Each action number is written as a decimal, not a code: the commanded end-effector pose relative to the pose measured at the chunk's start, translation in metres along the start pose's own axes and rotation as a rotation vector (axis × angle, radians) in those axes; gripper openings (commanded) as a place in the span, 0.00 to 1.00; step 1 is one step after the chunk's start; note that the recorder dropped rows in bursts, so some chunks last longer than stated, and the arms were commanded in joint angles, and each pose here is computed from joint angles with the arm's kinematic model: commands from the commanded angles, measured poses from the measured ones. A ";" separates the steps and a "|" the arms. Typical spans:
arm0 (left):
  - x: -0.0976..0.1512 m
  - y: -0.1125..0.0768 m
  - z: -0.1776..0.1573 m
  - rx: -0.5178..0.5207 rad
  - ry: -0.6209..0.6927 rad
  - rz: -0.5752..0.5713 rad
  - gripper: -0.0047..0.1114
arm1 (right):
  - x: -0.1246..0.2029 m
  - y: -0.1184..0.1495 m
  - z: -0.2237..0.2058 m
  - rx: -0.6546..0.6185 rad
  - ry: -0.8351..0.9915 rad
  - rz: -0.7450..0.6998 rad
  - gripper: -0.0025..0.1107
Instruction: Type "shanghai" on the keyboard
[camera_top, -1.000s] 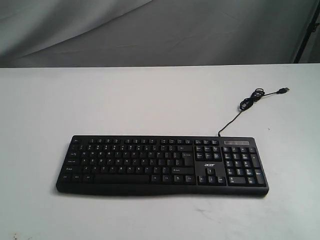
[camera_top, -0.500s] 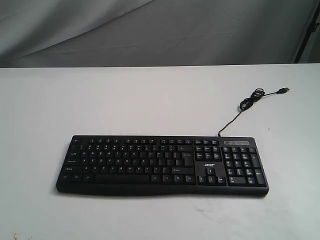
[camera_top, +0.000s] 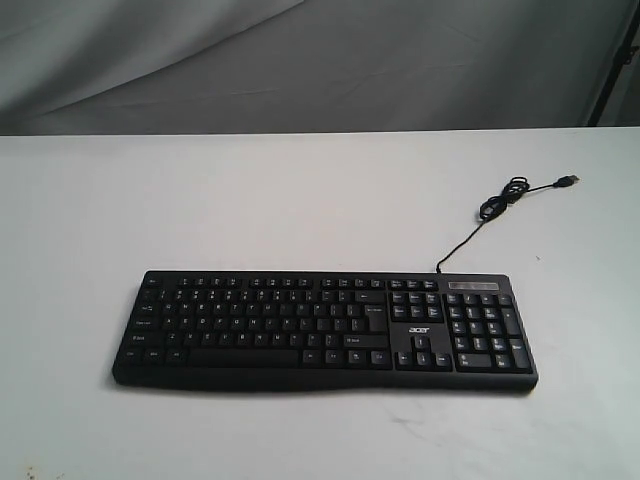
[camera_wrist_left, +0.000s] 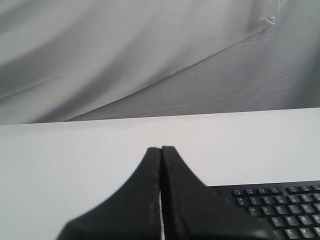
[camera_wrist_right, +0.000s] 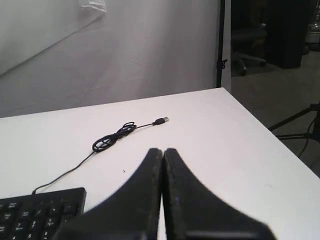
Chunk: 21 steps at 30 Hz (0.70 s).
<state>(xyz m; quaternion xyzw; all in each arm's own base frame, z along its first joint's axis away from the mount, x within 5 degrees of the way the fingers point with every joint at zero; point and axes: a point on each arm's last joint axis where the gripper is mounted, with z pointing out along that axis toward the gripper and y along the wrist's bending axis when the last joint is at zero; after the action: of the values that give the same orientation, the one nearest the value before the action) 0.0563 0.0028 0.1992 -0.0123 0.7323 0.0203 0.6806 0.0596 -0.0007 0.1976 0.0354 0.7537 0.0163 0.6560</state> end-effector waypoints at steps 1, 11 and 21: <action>0.000 0.000 0.000 0.007 -0.007 -0.002 0.04 | 0.004 -0.001 -0.001 0.009 0.000 -0.017 0.02; 0.000 0.000 0.000 0.007 -0.007 -0.002 0.04 | 0.015 0.000 -0.004 0.004 0.109 -0.011 0.02; 0.000 0.000 0.000 0.007 -0.007 -0.002 0.04 | 0.015 0.000 -0.004 0.004 0.109 -0.011 0.02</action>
<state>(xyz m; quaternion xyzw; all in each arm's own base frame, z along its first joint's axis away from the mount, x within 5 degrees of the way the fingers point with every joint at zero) 0.0563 0.0028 0.1992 -0.0123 0.7323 0.0203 0.6806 0.0540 0.0007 0.1837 0.0314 0.7890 0.0195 0.6133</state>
